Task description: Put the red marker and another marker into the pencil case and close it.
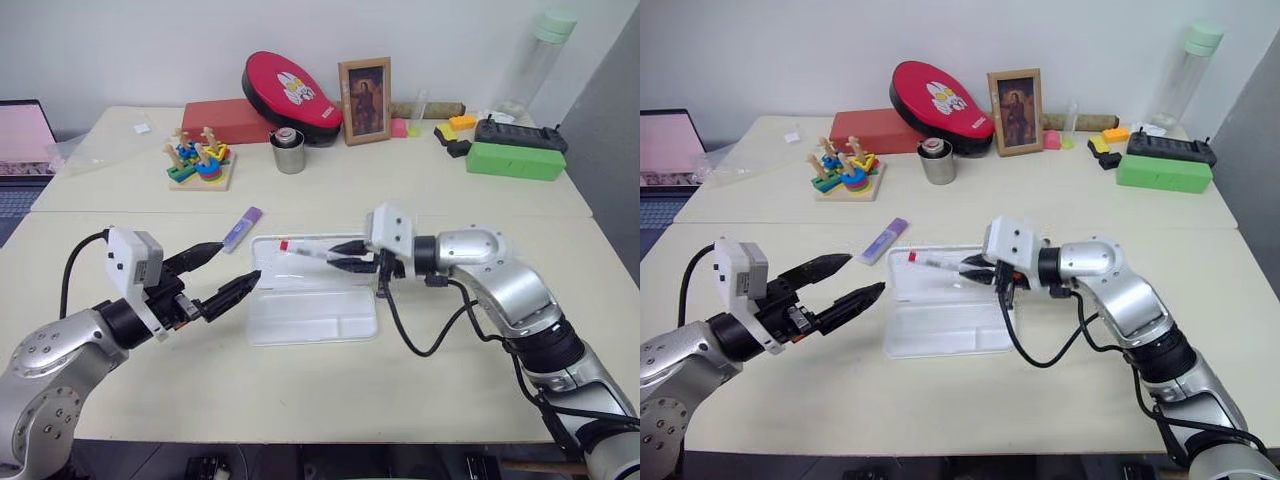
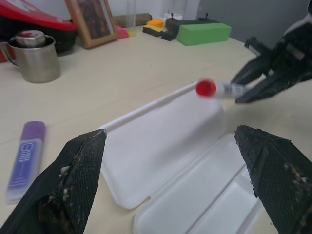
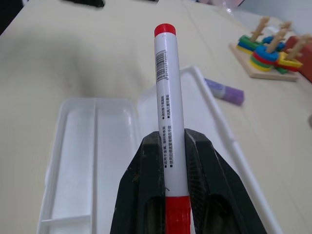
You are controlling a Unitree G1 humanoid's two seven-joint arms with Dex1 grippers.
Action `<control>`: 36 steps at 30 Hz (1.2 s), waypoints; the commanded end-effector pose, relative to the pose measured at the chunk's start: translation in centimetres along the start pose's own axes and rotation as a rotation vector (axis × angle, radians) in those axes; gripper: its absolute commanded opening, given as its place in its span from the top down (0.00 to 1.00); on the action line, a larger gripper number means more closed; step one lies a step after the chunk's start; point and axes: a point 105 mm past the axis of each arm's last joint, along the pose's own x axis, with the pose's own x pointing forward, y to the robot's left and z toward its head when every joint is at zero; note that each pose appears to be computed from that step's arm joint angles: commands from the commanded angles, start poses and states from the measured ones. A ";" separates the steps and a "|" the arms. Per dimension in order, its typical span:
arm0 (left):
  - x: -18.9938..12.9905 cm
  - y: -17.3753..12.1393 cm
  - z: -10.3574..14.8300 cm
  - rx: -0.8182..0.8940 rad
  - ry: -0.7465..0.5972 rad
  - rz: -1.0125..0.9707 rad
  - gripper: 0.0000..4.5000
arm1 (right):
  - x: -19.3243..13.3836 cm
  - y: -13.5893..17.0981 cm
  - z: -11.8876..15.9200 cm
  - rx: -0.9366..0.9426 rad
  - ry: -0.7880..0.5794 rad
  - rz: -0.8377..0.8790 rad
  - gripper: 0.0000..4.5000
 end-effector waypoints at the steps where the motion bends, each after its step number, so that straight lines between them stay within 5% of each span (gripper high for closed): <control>1: -1.1 -0.5 0.8 0.041 -0.011 0.023 0.00 | 1.2 1.2 -0.7 -0.082 0.037 0.055 0.94; 16: -1.1 -1.2 -0.1 0.027 0.027 0.009 0.00 | 3.8 2.6 -3.7 -0.133 0.127 0.100 0.94; 29: -0.2 3.3 1.8 0.035 -0.076 0.224 0.00 | 1.9 1.9 -1.3 -0.050 0.026 0.075 0.24; 34: 0.2 10.0 1.4 0.081 -0.043 0.541 0.00 | -0.1 -1.7 4.3 0.086 -0.197 -0.040 0.01; 36: 0.9 11.1 0.5 0.070 -0.006 0.564 0.00 | -0.7 -3.3 5.9 0.114 -0.254 -0.100 0.00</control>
